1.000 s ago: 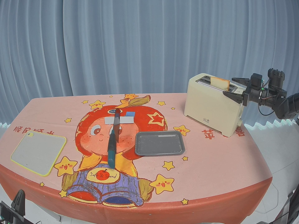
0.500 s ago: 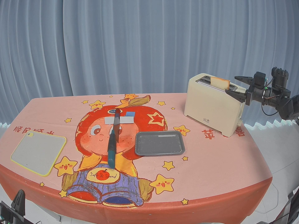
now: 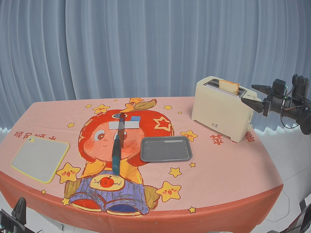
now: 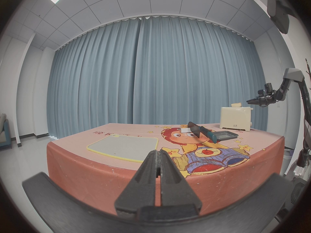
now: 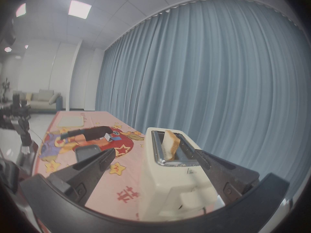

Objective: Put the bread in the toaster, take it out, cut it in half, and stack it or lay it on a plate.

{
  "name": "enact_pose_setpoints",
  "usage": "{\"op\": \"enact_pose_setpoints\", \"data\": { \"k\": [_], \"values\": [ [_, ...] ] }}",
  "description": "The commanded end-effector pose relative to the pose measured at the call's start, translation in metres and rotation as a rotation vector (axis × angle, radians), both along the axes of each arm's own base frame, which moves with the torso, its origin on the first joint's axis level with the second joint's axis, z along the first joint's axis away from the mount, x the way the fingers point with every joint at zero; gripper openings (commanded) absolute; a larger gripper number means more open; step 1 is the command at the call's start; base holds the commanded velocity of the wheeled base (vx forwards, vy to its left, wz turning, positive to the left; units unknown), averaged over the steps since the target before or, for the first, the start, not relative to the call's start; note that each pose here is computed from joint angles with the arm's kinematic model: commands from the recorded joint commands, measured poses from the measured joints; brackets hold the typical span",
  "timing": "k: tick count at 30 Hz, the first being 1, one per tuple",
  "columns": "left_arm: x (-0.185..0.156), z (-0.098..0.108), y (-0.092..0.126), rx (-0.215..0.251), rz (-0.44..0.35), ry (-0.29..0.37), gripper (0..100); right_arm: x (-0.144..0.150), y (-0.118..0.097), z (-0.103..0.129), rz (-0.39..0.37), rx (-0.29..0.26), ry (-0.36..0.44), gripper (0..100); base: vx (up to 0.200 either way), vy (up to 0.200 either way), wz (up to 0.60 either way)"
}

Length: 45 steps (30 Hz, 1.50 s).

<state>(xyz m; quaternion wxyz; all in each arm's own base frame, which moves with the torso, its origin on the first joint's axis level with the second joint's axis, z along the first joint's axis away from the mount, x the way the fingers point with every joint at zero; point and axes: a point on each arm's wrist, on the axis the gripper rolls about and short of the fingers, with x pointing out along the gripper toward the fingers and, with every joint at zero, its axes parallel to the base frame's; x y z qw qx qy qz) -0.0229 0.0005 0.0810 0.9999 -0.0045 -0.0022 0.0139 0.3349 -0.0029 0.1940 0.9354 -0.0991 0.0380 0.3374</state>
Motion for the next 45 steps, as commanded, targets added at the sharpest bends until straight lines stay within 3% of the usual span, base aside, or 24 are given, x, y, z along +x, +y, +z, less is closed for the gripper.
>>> {"op": "enact_pose_setpoints", "data": {
  "k": [1, 6, 10, 16, 19, 21, 30, 41, 42, 45],
  "values": [
    [0.0, -0.005, 0.0, 0.0, 0.001, 0.001, 0, -0.042, 0.002, 0.018, -0.021, 0.075, 0.022, 100, 0.0, 0.0, 0.0],
    [0.0, -0.005, 0.0, 0.0, 0.001, 0.001, 0, -0.064, 0.005, 0.028, -0.091, 0.123, 0.028, 100, 0.0, 0.0, 0.0],
    [0.0, -0.005, 0.0, 0.0, 0.001, 0.001, 0, -0.083, 0.002, 0.023, -0.151, 0.145, 0.059, 100, 0.0, 0.0, 0.0],
    [0.0, -0.005, 0.0, 0.0, 0.001, 0.001, 0, -0.084, -0.007, 0.033, -0.236, 0.168, 0.031, 100, 0.0, 0.0, 0.0],
    [0.0, -0.005, 0.0, 0.0, 0.001, 0.001, 0, -0.087, -0.007, 0.034, -0.24, 0.171, 0.029, 100, 0.0, 0.0, 0.0],
    [0.0, -0.005, 0.0, 0.0, 0.001, 0.001, 0, -0.091, -0.007, 0.024, -0.246, 0.178, 0.069, 100, 0.0, 0.0, 0.0],
    [0.0, -0.005, 0.0, 0.0, 0.001, 0.001, 0, -0.089, -0.012, 0.026, -0.262, 0.181, 0.022, 100, 0.0, 0.0, 0.0],
    [0.0, -0.005, 0.0, 0.0, 0.001, 0.001, 0, -0.083, -0.012, 0.02, -0.266, 0.181, 0.051, 100, 0.0, 0.0, 0.0],
    [0.0, -0.005, 0.0, 0.0, 0.001, 0.001, 0, -0.083, -0.012, 0.02, -0.268, 0.182, 0.051, 0, 0.0, 0.0, 0.0],
    [0.0, -0.005, 0.0, 0.0, 0.001, 0.001, 0, -0.08, -0.013, 0.017, -0.285, 0.179, 0.058, 0, 0.0, 0.0, 0.0]
  ]
}}
